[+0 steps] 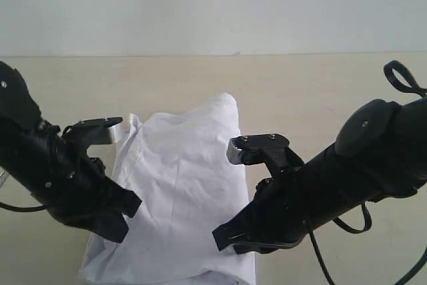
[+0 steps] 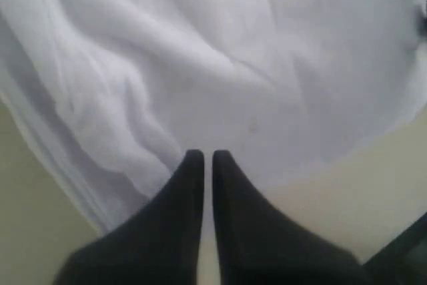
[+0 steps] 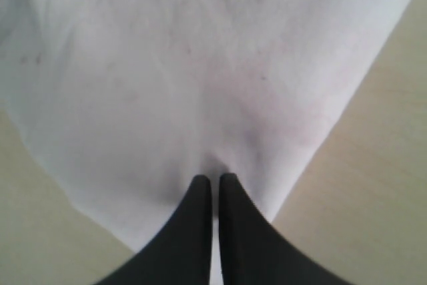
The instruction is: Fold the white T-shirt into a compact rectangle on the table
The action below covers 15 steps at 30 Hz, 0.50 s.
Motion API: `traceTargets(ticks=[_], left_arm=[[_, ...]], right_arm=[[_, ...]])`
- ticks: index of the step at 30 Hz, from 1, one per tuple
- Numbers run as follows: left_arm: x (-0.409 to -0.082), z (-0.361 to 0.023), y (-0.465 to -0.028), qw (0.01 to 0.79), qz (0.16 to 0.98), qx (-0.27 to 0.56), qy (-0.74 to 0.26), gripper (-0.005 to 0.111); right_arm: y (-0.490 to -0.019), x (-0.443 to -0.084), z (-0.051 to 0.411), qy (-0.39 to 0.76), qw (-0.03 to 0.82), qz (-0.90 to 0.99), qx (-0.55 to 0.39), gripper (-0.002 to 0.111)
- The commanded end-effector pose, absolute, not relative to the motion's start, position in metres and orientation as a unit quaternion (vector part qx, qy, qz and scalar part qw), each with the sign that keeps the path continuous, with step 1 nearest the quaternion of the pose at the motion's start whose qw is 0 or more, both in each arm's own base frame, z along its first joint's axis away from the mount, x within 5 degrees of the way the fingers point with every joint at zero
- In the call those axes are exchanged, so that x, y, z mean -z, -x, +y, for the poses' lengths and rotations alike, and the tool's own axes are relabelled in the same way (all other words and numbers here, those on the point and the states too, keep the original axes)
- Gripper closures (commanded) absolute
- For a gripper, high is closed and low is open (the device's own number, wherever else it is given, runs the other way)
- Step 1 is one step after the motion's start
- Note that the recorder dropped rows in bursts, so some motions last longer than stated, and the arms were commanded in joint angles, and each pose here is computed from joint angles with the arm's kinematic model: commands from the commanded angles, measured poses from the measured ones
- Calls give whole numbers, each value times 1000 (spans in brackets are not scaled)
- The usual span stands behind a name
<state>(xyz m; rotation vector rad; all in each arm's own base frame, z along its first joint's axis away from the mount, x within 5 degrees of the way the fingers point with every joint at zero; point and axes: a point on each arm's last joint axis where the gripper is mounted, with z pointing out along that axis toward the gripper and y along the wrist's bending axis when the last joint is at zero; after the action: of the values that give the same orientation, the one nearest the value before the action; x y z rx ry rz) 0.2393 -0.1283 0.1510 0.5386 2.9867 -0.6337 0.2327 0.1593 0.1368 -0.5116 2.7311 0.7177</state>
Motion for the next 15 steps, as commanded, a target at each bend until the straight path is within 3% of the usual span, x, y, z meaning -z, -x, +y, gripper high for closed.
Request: traceTargets(ticks=[1,10,15], left_arm=[[-140,-122,-235,61,973,181,-129,102],[-138,-119,-240,88,977,159,-111,102],[-136,-107,-237,66,987,96,-109,102]], right_arm=[[-233,-138,159,181,138,942,-247,108],[-233,-138,160,174,135,943,-249,108],[-233,-138,160,173,135,943,-249,108]])
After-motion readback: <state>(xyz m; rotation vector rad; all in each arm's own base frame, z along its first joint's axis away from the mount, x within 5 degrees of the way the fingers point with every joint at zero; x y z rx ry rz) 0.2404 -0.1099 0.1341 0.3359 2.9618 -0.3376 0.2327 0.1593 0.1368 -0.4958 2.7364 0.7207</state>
